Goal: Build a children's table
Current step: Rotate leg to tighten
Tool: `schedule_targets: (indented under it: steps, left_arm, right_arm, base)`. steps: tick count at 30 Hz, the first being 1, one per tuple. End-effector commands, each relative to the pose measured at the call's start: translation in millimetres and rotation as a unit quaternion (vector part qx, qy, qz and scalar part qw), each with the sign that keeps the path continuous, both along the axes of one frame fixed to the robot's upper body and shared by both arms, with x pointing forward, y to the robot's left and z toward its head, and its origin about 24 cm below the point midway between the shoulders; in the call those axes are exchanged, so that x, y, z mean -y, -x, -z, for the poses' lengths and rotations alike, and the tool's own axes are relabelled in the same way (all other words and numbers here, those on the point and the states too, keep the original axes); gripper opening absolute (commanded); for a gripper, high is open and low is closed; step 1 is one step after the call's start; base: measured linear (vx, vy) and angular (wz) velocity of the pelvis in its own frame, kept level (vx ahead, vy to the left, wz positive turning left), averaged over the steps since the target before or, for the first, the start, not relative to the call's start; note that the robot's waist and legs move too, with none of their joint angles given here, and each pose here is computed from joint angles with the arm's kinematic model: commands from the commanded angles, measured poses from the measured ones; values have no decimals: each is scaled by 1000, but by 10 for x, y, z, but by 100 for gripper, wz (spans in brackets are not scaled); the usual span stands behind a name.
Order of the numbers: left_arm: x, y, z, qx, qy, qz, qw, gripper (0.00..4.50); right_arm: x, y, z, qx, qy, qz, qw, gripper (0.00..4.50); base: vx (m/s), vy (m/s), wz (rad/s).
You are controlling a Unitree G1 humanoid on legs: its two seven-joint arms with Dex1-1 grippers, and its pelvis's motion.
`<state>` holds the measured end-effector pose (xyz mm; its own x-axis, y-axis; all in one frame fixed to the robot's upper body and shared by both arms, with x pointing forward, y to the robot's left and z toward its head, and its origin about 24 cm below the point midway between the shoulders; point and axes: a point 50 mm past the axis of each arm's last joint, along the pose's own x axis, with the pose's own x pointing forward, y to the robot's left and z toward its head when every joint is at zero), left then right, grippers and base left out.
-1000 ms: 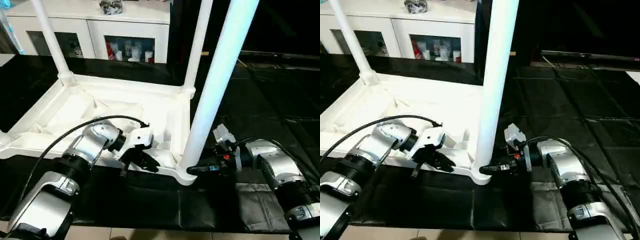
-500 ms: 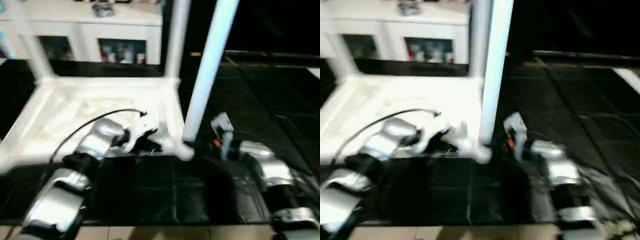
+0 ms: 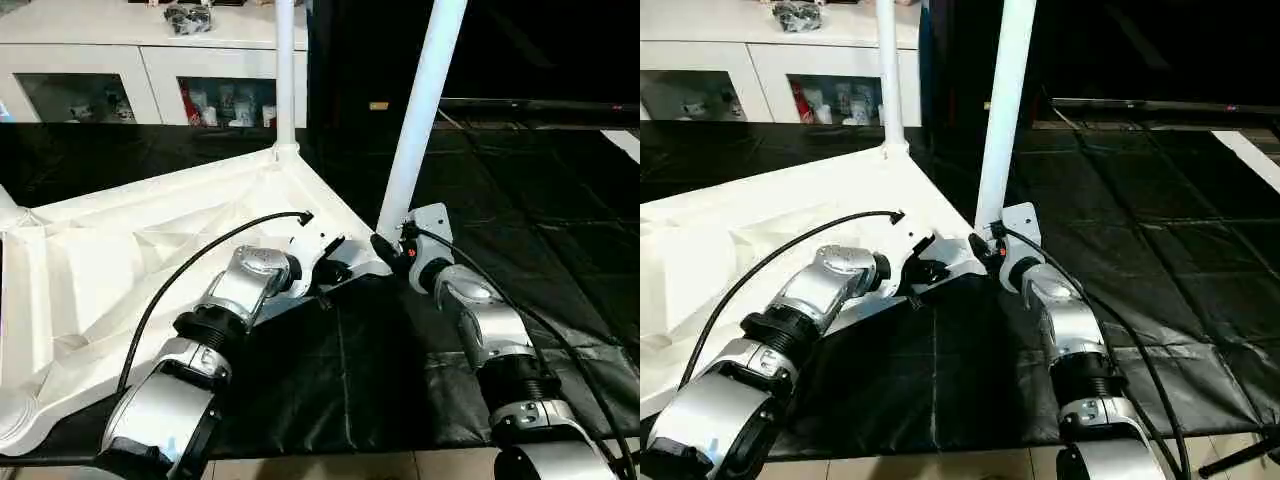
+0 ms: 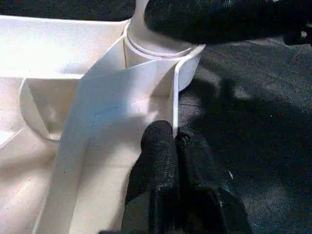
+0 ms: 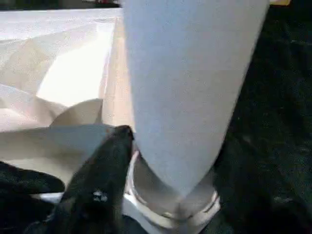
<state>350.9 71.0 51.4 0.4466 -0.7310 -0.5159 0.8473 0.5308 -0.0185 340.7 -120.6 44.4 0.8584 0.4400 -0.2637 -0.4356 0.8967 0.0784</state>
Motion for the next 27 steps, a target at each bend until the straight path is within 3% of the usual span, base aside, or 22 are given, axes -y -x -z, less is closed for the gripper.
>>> schedule_targets:
  steps: [1,2,4,8,10,13,16,17,21,24,27]
  left_arm:
    - [147,-7,-95,25,2,32,999,0]
    - [98,0,-89,25,-6,46,999,0]
    - [63,4,-88,26,-13,55,998,0]
    - [-80,27,-92,25,-22,95,995,0]
    - [-181,73,-85,20,-32,142,989,0]
    - [-249,109,-71,8,-41,171,984,0]
    - [-321,156,-72,0,-50,213,976,0]
    - [-356,193,-92,-2,-50,249,967,0]
    - [-378,237,-110,-11,-47,285,957,0]
    - [-417,297,-130,-26,-48,332,942,0]
    - [-434,314,-144,-31,-51,348,936,0]
  right_arm:
    - [-448,141,71,-24,-41,-110,993,283]
    - [-428,149,61,-17,-38,-120,992,308]
    - [-402,154,56,-15,-38,-126,991,316]
    - [-207,169,53,-2,-17,-163,986,359]
    - [-14,206,11,7,-6,-219,976,376]
    - [111,248,-30,8,2,-265,964,404]
    - [247,248,-64,13,30,-289,957,404]
    - [331,269,-94,8,28,-323,946,404]
    - [378,303,-125,3,13,-360,933,404]
    - [424,362,-143,-16,-7,-416,909,404]
    - [428,391,-150,-26,-17,-436,899,387]
  base:
    - [0,0,0]
    - [0,0,0]
    - [0,0,0]
    - [0,0,0]
    - [0,0,0]
    - [0,0,0]
    - [0,0,0]
    - [0,0,0]
    - [0,0,0]
    - [0,0,0]
    - [0,0,0]
